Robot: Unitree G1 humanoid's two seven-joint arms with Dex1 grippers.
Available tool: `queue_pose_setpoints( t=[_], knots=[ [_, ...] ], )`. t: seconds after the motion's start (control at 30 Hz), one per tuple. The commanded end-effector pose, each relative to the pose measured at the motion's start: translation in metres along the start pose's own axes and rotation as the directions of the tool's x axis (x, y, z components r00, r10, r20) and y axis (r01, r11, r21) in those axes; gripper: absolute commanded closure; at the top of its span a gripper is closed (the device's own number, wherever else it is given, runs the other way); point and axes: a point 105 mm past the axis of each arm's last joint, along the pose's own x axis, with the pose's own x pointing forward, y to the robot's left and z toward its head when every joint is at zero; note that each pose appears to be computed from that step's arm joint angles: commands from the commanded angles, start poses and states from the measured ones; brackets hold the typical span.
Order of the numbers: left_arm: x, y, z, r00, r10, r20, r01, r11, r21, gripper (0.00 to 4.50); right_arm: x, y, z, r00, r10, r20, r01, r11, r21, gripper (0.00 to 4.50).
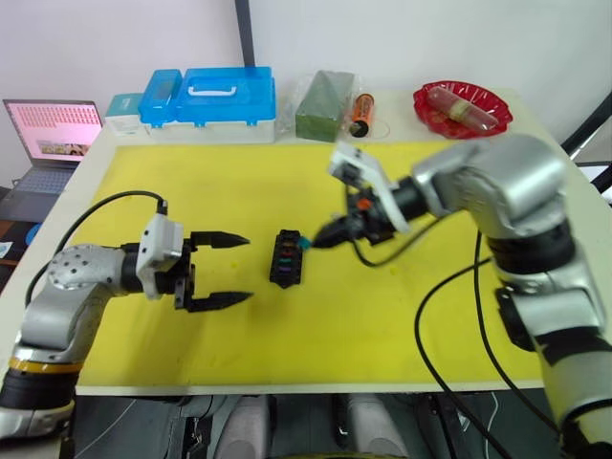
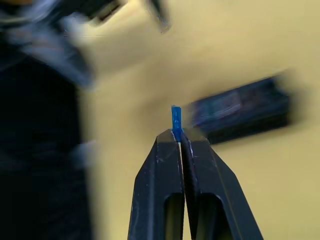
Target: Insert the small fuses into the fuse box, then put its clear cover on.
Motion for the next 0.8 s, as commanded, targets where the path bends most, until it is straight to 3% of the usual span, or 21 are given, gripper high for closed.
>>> queue_pose_setpoints(
  t=[0.03, 0.13, 0.3, 0.47, 0.73, 0.8],
  knots=[
    [0.005, -0.020, 0.018, 0.996, -0.084, 0.035, 0.083, 0.996, 0.023, 0.00, -0.008, 0.023, -0.020, 0.997, 0.066, -0.027, -0.067, 0.997, -0.032, 4.47],
    [0.013, -0.040, 0.016, 0.987, -0.156, 0.042, 0.157, 0.988, -0.004, 0.00, -0.001, 0.027, -0.056, 0.973, 0.207, -0.099, -0.191, 0.969, 0.155, 4.47],
    [0.018, -0.049, 0.001, 0.986, -0.166, 0.016, 0.166, 0.986, -0.014, 0.00, 0.021, -0.007, -0.078, 0.985, 0.132, -0.112, -0.089, 0.941, 0.326, 4.47],
    [0.014, -0.044, -0.008, 0.988, -0.153, -0.018, 0.153, 0.988, 0.013, 0.00, 0.039, -0.032, -0.079, 0.994, 0.086, -0.067, -0.051, 0.911, 0.408, 4.47],
    [0.011, -0.044, -0.015, 0.986, -0.158, -0.050, 0.161, 0.985, 0.055, 0.00, 0.042, -0.038, -0.074, 0.997, 0.067, -0.043, -0.041, 0.897, 0.441, 4.47],
    [0.012, -0.043, -0.015, 0.987, -0.156, -0.048, 0.158, 0.986, 0.054, 0.00, 0.037, -0.042, -0.073, 0.998, 0.045, -0.032, -0.026, 0.893, 0.448, 3.99]
  ],
)
